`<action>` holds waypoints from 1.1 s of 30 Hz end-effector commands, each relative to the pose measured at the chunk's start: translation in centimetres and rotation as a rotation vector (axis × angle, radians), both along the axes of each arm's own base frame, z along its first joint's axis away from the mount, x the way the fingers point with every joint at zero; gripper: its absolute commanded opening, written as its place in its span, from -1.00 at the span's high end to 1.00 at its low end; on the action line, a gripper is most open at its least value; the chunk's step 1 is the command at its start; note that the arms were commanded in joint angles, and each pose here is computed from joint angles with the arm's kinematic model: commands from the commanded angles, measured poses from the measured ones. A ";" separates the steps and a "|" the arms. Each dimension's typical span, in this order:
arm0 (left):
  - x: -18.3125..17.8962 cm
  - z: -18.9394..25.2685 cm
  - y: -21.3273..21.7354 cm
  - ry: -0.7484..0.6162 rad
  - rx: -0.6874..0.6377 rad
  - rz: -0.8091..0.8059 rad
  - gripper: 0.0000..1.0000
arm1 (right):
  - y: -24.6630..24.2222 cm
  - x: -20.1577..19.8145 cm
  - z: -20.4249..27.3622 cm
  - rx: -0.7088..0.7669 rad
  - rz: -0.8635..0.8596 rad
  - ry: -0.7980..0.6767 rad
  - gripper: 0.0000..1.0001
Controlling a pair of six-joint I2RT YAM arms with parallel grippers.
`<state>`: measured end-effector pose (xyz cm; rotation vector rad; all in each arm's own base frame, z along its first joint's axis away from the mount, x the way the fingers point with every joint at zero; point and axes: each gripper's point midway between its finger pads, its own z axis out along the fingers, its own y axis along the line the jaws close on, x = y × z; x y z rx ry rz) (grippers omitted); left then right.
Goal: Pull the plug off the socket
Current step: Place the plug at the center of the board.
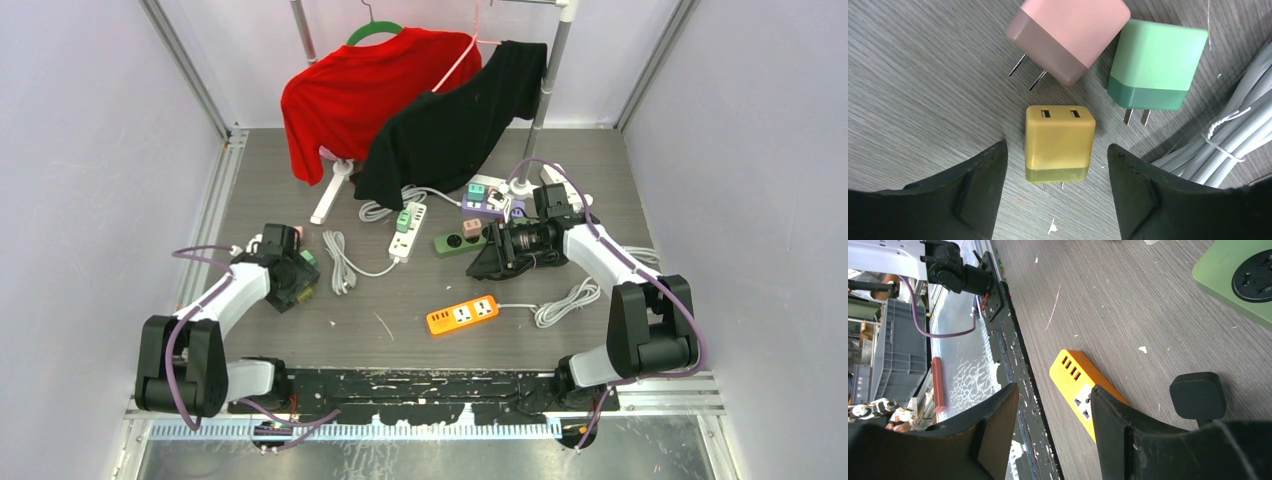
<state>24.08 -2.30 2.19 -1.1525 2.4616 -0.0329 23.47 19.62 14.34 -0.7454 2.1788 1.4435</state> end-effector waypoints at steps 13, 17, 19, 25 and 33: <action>-0.9 4.6 -1.9 -0.138 -0.097 -0.113 -0.91 | -0.1 0.4 2.2 0.017 0.021 -0.106 -0.20; -0.8 7.3 -5.0 -0.299 -0.238 -0.260 -0.91 | -0.2 0.2 2.7 0.025 0.032 -0.139 -0.20; -0.9 8.8 -6.7 -0.399 -0.315 -0.334 -0.91 | -0.2 0.1 3.0 0.030 0.039 -0.165 -0.20; -2.1 15.0 -11.3 -0.760 -0.557 -0.547 -1.00 | -0.7 -0.3 4.4 0.064 0.068 -0.285 -0.37; -5.7 20.0 -13.6 -0.997 -0.686 -0.689 -1.00 | -1.6 -1.8 6.5 0.125 0.149 -0.515 -1.00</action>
